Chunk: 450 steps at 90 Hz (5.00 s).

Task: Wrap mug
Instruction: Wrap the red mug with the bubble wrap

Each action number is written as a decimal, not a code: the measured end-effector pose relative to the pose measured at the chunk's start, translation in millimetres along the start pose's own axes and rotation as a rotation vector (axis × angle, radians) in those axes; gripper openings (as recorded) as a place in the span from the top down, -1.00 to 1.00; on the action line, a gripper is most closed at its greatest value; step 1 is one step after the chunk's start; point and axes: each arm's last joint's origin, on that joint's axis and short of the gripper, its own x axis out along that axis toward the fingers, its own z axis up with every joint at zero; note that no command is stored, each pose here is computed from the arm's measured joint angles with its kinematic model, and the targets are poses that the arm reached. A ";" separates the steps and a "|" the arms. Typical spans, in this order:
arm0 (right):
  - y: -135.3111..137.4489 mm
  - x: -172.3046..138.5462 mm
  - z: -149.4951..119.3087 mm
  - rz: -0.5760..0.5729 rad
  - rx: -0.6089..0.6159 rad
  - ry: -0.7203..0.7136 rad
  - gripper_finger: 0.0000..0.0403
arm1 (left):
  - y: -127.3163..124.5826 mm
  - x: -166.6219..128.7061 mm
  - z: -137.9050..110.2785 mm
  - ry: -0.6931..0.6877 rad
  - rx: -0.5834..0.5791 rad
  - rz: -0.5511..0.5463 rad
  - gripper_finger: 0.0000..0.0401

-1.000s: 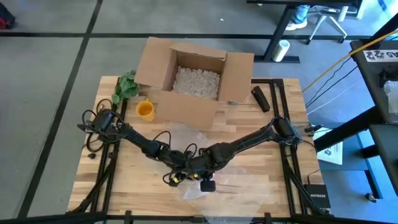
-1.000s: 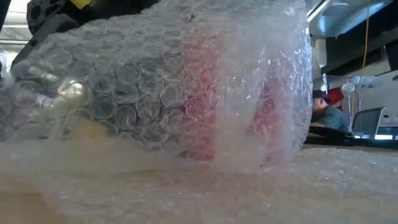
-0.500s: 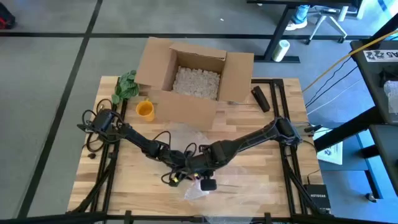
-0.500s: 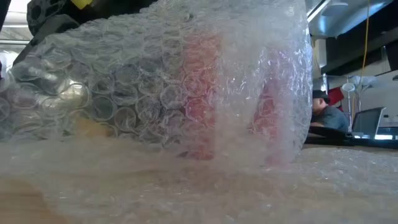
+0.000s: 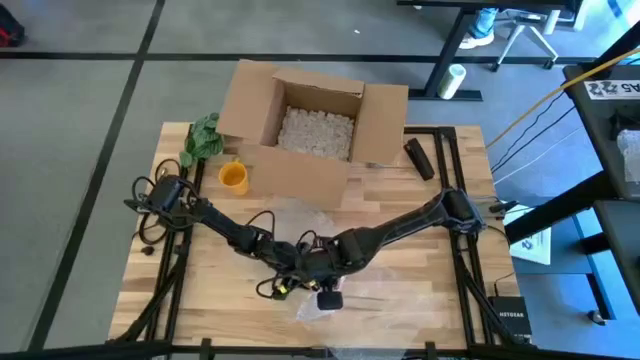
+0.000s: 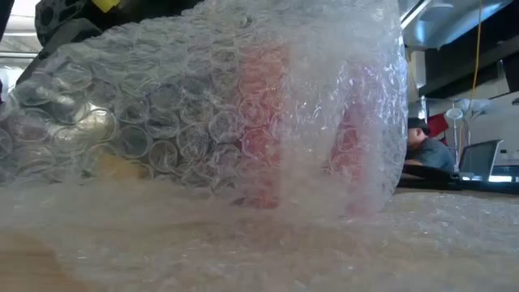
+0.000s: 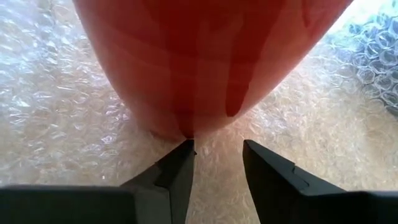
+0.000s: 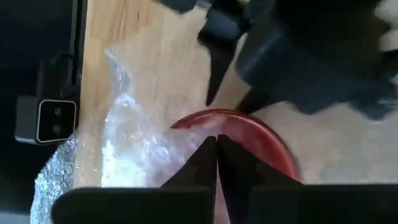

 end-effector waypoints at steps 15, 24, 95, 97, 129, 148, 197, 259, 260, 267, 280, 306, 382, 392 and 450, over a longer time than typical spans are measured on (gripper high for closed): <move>-11.4 30.9 -22.9 0.018 0.052 0.082 1.00 | 0.1 0.1 -0.2 0.001 0.001 0.000 0.40; -18.1 40.7 -32.9 0.038 0.084 0.097 1.00 | 0.0 0.2 -0.1 0.000 0.008 0.002 0.40; -7.9 13.2 -6.2 0.033 0.041 0.037 1.00 | 2.8 0.0 1.6 -0.024 0.008 0.092 0.40; -8.0 11.4 -6.1 0.024 0.042 0.044 1.00 | 2.8 0.0 1.9 -0.027 0.008 0.093 0.40; 3.9 -12.8 3.2 0.014 0.004 0.033 1.00 | 2.3 -0.2 6.5 -0.074 0.016 0.087 0.40; 13.9 -17.8 3.8 0.020 -0.018 0.014 1.00 | 3.2 0.0 -0.1 -0.006 0.010 0.095 0.40; 44.1 -44.2 -12.5 -0.121 -0.031 -0.041 1.00 | 19.2 -2.7 6.0 -0.060 -0.036 0.128 0.40; 65.0 -59.7 -24.2 -0.270 -0.024 -0.134 1.00 | 12.2 -74.8 17.0 0.253 -0.098 0.390 0.40; 65.0 -59.7 -24.3 -0.270 -0.024 -0.134 1.00 | 12.4 -76.6 15.9 0.268 -0.103 0.405 0.40; 64.7 -59.7 -24.7 -0.275 -0.023 -0.130 1.00 | 13.0 -88.5 11.0 0.334 -0.158 0.504 0.40; 63.3 -59.6 -27.1 -0.292 -0.005 -0.110 1.00 | 12.4 -108.7 5.1 0.403 -0.242 0.665 0.40; 70.9 -60.5 -44.2 -0.426 0.019 -0.061 1.00 | 2.9 -147.2 -3.5 0.276 -0.373 0.758 0.39; 84.4 -63.1 -53.1 -0.537 -0.003 -0.134 0.99 | 0.4 -174.5 -92.2 0.123 -0.805 0.677 0.39; 84.3 -63.4 -53.1 -0.538 0.006 -0.138 0.99 | 0.4 -174.5 -92.1 0.130 -0.785 0.673 0.39; 84.1 -63.5 -53.4 -0.542 0.005 -0.135 1.00 | -0.6 -171.7 -75.2 0.056 -0.653 0.631 1.00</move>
